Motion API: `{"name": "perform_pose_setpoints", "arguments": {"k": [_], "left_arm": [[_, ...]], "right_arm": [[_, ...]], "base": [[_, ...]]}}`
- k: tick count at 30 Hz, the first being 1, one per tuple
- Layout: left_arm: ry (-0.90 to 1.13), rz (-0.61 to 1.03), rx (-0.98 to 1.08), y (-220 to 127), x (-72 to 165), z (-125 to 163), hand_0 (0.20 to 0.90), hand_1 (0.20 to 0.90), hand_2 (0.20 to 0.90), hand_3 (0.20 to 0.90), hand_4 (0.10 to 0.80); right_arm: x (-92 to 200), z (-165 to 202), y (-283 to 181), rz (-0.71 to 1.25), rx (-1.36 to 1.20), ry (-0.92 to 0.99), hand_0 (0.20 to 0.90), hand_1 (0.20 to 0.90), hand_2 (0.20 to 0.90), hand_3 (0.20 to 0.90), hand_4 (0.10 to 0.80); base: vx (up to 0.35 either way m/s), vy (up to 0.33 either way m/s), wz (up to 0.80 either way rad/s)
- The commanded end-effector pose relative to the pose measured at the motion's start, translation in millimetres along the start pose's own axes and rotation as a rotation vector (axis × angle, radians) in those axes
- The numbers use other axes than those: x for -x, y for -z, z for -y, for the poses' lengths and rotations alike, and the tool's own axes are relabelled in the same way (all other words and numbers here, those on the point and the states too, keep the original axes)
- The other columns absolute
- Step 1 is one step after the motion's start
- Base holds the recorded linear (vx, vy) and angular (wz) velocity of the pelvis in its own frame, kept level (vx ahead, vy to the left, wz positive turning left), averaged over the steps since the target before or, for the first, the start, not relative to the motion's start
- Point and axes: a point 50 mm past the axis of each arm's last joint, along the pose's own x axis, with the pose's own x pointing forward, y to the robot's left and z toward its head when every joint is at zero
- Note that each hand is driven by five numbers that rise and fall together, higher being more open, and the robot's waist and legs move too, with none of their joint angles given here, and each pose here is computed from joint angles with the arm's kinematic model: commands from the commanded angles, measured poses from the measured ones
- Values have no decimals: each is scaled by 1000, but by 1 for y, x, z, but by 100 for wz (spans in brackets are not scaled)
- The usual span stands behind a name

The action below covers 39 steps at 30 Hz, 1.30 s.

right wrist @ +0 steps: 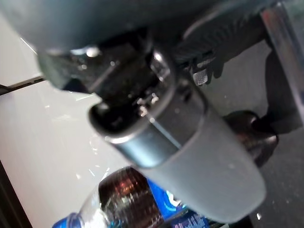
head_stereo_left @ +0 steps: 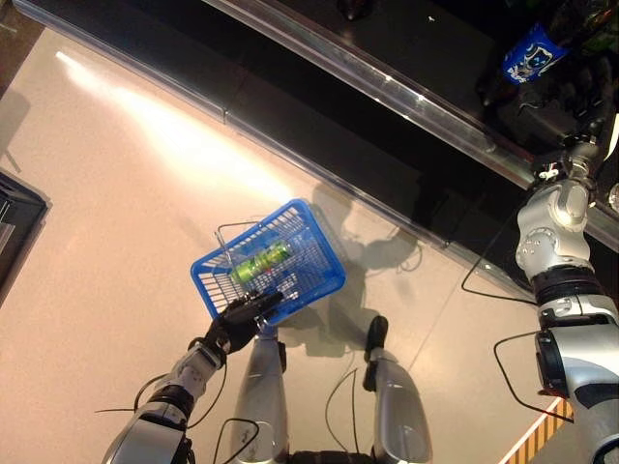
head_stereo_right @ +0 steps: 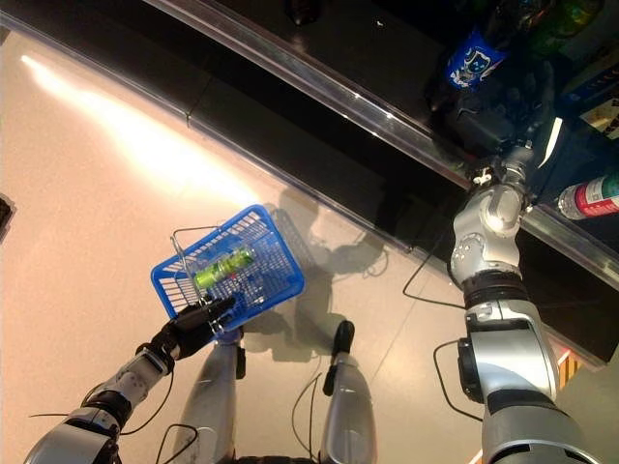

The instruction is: Pick up the drink and place into the basket.

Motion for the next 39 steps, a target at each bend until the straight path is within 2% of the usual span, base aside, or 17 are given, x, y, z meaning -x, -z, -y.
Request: {"name": "perform_pose_setpoints", "arguments": {"k": [1, 17, 39], "left_arm": [[79, -96, -13, 22, 13, -7, 300, 300, 300, 200, 100], [79, -110, -30, 20, 15, -9, 300, 300, 300, 200, 100], [87, -102, -33, 13, 18, -11, 300, 300, 300, 200, 100]], "right_arm": [[-25, -4, -86, 272, -37, -44, 900, 900, 900, 900, 800], [-30, -27, -103, 285, -22, -122, 900, 900, 900, 900, 800], [-41, -37, -117, 256, 117, -94, 900, 900, 900, 900, 800]], "base": [[0, 0, 0], [0, 0, 0], [0, 0, 0]]}}
